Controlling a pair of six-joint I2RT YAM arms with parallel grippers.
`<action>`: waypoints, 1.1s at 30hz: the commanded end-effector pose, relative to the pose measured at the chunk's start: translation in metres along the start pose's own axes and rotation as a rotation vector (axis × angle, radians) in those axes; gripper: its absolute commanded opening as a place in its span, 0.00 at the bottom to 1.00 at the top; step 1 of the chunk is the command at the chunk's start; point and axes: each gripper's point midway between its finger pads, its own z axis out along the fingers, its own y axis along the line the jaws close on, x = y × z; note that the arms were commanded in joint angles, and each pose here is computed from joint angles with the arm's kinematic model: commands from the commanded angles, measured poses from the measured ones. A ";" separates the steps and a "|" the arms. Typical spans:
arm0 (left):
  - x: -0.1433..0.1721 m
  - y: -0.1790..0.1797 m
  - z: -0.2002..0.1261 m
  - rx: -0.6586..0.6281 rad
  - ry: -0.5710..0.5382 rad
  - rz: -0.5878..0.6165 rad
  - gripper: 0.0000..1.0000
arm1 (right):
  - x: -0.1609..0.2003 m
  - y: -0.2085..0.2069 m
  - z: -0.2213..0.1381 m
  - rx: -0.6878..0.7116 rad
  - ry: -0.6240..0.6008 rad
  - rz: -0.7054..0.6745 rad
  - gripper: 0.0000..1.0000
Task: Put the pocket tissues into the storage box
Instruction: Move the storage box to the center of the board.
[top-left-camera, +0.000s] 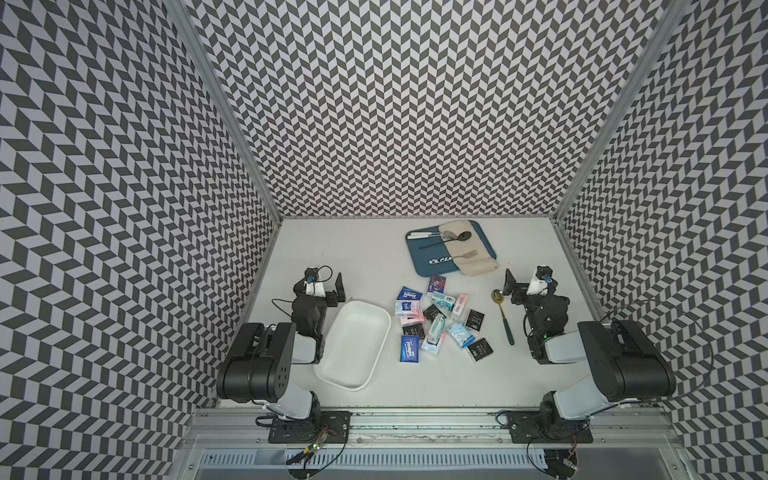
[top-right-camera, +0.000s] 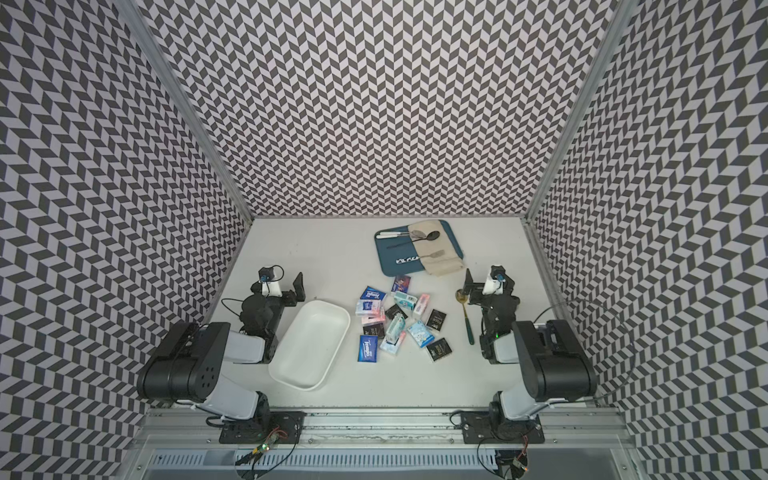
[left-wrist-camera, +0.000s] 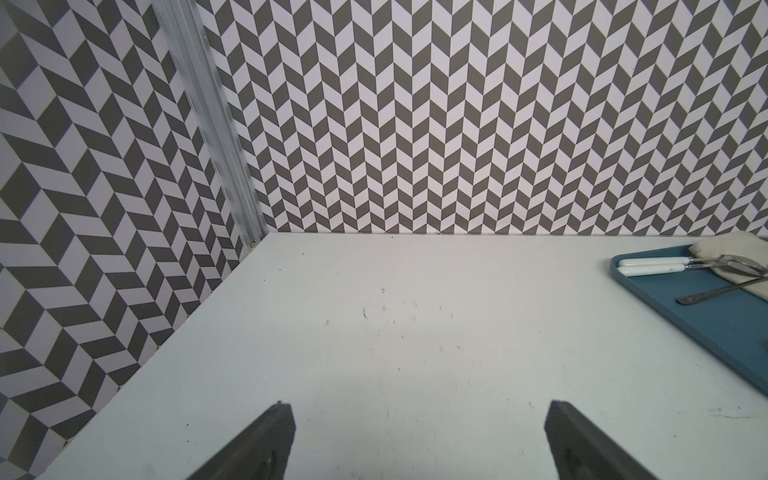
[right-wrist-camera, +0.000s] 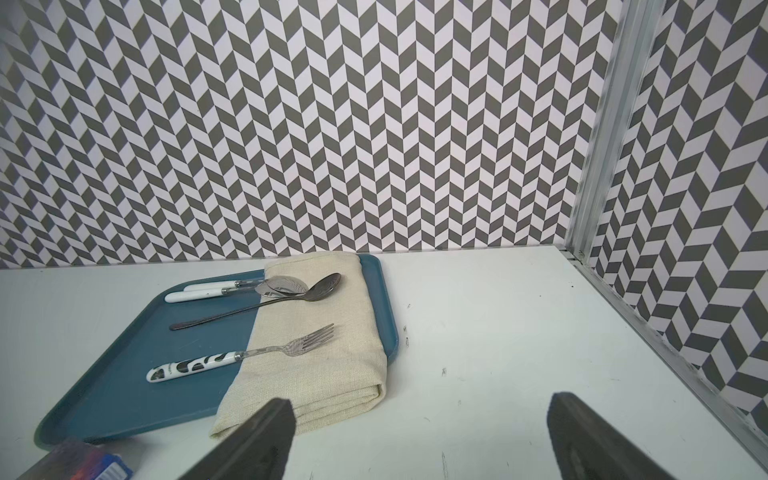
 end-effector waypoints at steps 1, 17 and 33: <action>-0.007 0.002 0.003 -0.003 -0.020 -0.001 1.00 | -0.009 0.002 -0.001 -0.011 -0.044 -0.008 0.99; -0.007 0.002 0.003 -0.003 -0.018 -0.003 1.00 | -0.009 0.002 0.000 -0.021 -0.042 -0.004 0.99; -0.039 0.004 0.043 -0.049 0.228 -0.082 1.00 | -0.049 -0.016 0.016 0.140 0.154 0.222 0.92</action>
